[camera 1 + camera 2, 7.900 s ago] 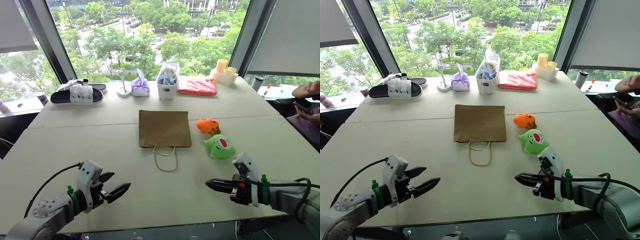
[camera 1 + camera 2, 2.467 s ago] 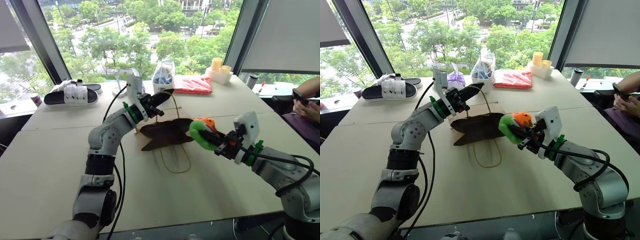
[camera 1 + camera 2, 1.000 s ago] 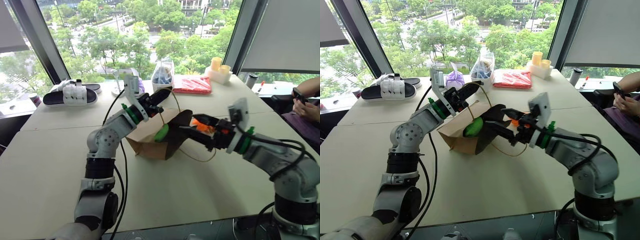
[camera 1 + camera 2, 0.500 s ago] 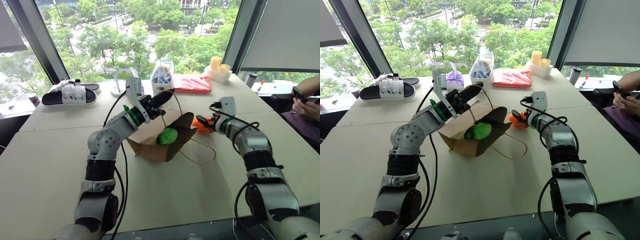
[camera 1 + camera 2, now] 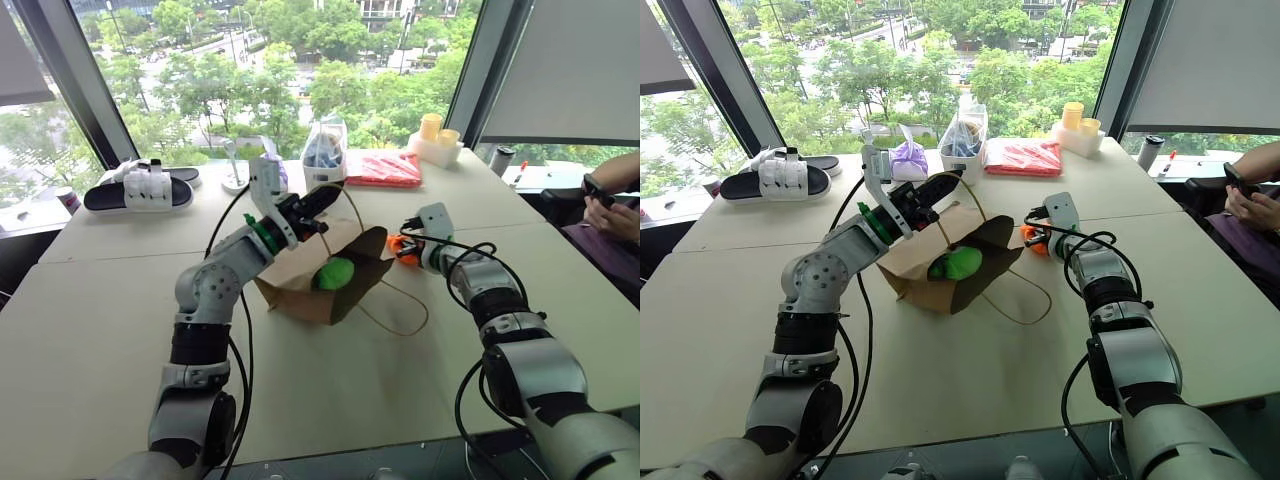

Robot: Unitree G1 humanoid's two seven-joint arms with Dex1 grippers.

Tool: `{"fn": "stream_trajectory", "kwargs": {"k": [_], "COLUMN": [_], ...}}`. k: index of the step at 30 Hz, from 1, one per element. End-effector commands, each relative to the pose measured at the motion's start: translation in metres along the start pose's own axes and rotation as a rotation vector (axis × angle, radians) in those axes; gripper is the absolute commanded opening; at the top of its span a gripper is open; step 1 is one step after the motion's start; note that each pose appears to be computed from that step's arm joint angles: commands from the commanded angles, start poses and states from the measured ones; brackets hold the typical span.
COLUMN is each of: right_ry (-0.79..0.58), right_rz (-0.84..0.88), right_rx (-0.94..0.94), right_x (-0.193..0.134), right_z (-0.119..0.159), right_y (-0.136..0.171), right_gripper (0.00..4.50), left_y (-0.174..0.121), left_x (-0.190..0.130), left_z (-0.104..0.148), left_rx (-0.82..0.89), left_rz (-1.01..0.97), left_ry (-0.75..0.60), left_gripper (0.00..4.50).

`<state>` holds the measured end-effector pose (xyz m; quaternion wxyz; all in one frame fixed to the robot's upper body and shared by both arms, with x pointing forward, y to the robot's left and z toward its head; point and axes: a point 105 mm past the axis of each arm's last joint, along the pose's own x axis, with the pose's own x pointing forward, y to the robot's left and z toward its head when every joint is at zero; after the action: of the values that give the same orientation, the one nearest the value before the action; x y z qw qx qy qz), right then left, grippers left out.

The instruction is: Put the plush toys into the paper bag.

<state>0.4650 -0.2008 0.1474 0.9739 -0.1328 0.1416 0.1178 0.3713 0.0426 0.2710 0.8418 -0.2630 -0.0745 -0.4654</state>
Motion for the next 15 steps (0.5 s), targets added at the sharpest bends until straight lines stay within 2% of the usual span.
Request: {"fn": "stream_trajectory", "kwargs": {"k": [1,3,4,5,9,12,15], "right_ry": [-0.134,-0.306,-0.351,-0.361,-0.253,-0.245,-0.243], "right_rz": [-0.072,-0.013,0.021,0.056,0.077,0.193,0.294], "right_rx": [-0.018,0.032,0.049,0.049,0.038,0.061,0.078], "right_x": [-0.022,-0.061,-0.082,-0.098,-0.137,-0.161,-0.17], "right_z": [0.036,0.073,0.081,0.082,0.063,0.06,0.06], "right_y": [-0.03,-0.031,-0.026,-0.018,0.0,0.03,0.058], "right_gripper": [0.04,0.04,0.04,0.04,0.04,0.04,0.04], "left_y": [-0.011,-0.012,-0.012,-0.012,-0.013,-0.016,-0.016], "left_x": [0.006,0.008,0.009,0.009,0.011,0.013,0.014], "left_z": [0.019,0.024,0.025,0.026,0.031,0.033,0.033], "left_rx": [0.041,0.025,0.017,0.005,-0.04,-0.053,-0.063], "left_rz": [-0.051,-0.056,-0.059,-0.061,-0.068,-0.078,-0.081], "left_ry": [-0.053,-0.068,-0.073,-0.077,-0.094,-0.096,-0.091], "left_gripper": [0.0,0.0,0.0,0.0,0.0,0.0,0.0]}}
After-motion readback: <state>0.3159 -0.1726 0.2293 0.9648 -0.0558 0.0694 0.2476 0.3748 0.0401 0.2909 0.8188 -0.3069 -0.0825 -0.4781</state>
